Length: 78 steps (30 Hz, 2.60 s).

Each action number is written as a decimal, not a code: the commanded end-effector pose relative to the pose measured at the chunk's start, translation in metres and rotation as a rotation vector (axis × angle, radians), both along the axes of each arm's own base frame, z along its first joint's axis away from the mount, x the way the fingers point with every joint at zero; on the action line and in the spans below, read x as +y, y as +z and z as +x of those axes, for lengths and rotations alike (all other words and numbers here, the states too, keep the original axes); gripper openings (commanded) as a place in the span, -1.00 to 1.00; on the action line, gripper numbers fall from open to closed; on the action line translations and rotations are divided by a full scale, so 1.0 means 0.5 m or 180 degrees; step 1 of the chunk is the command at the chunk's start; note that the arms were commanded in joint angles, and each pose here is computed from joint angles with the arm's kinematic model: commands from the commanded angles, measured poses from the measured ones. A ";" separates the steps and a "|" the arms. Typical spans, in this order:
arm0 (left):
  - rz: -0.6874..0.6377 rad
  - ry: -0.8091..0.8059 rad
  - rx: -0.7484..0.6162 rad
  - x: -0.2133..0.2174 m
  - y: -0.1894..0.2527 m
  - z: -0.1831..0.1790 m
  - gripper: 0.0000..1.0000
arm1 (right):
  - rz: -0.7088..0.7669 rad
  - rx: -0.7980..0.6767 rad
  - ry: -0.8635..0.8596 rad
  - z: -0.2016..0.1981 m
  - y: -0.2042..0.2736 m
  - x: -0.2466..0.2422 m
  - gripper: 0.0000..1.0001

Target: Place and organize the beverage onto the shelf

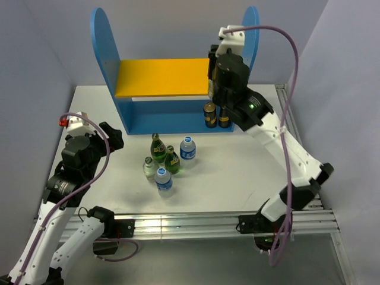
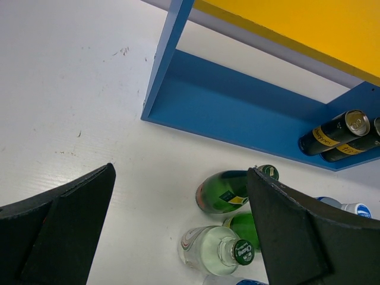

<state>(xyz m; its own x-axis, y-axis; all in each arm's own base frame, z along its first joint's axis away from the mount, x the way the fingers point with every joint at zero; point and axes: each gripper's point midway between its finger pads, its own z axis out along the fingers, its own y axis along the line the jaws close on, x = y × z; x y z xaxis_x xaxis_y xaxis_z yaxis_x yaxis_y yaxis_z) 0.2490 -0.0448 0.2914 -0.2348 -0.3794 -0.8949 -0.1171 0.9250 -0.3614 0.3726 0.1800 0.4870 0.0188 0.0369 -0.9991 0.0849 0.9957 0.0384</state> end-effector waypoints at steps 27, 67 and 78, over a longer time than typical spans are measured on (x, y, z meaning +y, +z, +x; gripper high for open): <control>0.0045 -0.0154 -0.0007 -0.015 -0.003 0.003 0.99 | 0.0191 -0.0242 -0.0746 0.224 0.000 -0.120 -0.64; 0.0125 0.0447 0.0068 0.047 -0.010 0.009 0.99 | 0.0305 0.0867 0.2270 -0.273 -0.307 0.398 0.91; 0.0137 0.0537 0.0085 0.058 -0.010 0.008 0.99 | 0.0072 0.1375 0.2611 -0.364 -0.466 0.506 0.87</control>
<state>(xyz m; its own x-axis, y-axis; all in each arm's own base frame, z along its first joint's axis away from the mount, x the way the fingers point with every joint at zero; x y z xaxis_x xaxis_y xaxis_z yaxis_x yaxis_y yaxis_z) 0.2525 -0.0215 0.2760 -0.2309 -0.3604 -0.9038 -0.2583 0.9182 -0.3002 0.2034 0.4146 0.2567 -0.3760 -0.1246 -0.9182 -0.6152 0.7745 0.1468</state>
